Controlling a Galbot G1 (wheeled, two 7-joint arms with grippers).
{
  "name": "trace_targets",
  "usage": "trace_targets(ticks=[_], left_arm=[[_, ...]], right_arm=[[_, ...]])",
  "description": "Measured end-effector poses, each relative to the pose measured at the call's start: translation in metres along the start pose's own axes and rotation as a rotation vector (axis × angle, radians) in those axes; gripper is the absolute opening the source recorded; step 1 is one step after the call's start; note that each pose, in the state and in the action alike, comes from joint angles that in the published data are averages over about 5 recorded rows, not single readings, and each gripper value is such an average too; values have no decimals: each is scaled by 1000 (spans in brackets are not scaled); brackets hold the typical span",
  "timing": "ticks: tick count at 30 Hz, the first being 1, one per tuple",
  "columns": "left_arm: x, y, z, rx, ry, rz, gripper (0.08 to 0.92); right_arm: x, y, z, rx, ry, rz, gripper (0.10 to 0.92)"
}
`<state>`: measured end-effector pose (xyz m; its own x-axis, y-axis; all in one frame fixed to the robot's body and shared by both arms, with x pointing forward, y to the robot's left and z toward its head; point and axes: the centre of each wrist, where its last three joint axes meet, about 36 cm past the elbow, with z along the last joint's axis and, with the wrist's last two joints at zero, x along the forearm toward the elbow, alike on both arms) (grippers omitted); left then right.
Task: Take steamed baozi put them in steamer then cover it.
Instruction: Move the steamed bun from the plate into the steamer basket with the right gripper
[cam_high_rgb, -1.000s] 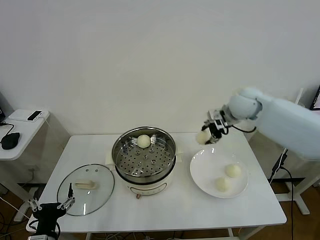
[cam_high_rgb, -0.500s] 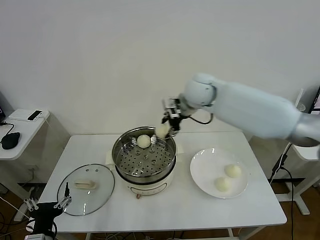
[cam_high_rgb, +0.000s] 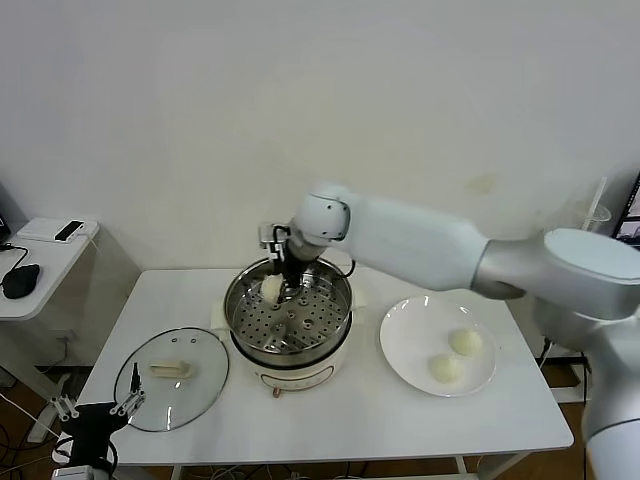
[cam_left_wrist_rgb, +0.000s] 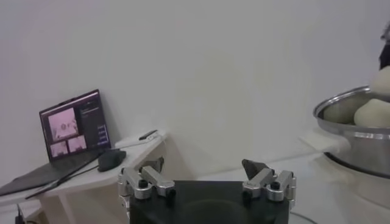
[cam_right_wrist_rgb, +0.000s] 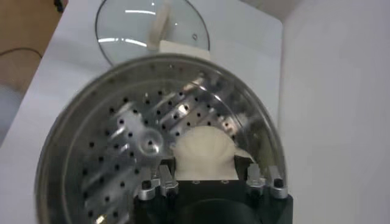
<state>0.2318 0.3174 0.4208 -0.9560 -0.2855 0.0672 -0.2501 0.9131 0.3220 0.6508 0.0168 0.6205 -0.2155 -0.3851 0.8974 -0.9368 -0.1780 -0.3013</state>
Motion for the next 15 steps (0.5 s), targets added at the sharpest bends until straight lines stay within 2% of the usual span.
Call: trace_targets(ticks=[15], left_arm=[[0,2,0,-2,-5,-6,823]], right_arm=[[-48,0,-25,-52,3,-7,613]])
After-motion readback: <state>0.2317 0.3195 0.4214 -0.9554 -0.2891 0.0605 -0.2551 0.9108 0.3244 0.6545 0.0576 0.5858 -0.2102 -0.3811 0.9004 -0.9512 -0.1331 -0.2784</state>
